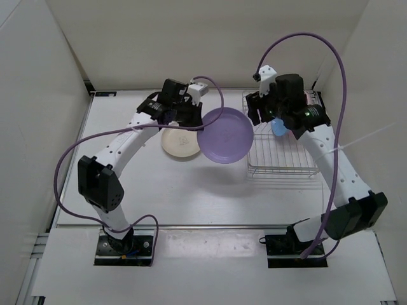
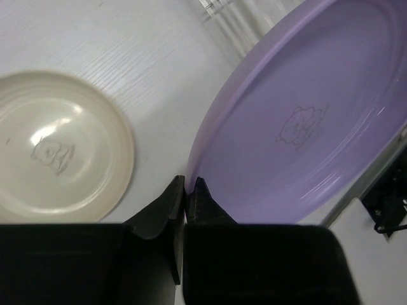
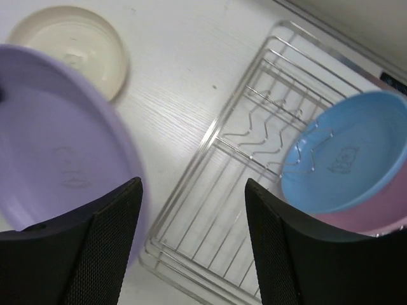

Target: Unload the plates from the dish rack

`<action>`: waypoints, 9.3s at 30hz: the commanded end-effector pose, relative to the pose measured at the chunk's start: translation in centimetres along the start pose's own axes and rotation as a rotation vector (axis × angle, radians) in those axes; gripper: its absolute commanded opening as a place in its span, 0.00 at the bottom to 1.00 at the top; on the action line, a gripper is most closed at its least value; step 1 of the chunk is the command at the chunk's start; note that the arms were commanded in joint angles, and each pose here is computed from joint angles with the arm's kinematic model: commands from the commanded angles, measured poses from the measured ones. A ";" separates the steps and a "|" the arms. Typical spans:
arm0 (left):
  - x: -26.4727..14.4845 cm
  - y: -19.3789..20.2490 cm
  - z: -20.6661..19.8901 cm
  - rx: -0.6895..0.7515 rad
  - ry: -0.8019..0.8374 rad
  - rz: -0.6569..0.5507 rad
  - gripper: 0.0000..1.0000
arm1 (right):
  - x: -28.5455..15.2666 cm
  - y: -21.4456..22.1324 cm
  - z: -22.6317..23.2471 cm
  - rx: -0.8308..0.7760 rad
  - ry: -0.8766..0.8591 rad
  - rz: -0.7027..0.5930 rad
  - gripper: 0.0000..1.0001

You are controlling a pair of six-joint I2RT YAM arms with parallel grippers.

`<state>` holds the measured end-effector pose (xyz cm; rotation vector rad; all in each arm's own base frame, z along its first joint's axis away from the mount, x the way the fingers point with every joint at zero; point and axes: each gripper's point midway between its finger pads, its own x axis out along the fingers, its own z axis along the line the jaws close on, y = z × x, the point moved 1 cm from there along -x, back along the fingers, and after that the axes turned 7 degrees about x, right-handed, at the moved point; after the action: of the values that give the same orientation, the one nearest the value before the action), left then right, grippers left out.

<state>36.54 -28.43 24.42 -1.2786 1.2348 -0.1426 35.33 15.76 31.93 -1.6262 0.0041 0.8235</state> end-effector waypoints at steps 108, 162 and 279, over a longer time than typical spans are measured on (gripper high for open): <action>-14.5 6.8 16.8 -0.323 -0.543 0.047 1.00 | 8.6 1.2 -18.0 -0.204 0.786 0.183 0.70; -18.4 9.5 15.8 -0.360 -0.567 -0.045 1.00 | 8.9 3.3 -22.9 -0.338 1.042 0.378 0.00; -0.1 8.6 20.6 -0.561 -0.322 0.019 0.11 | 0.5 -5.1 -3.7 0.034 0.297 -0.093 0.59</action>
<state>46.28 -11.85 10.58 -1.6441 1.0695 0.5281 40.02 14.10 33.63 -1.7110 0.2190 0.5672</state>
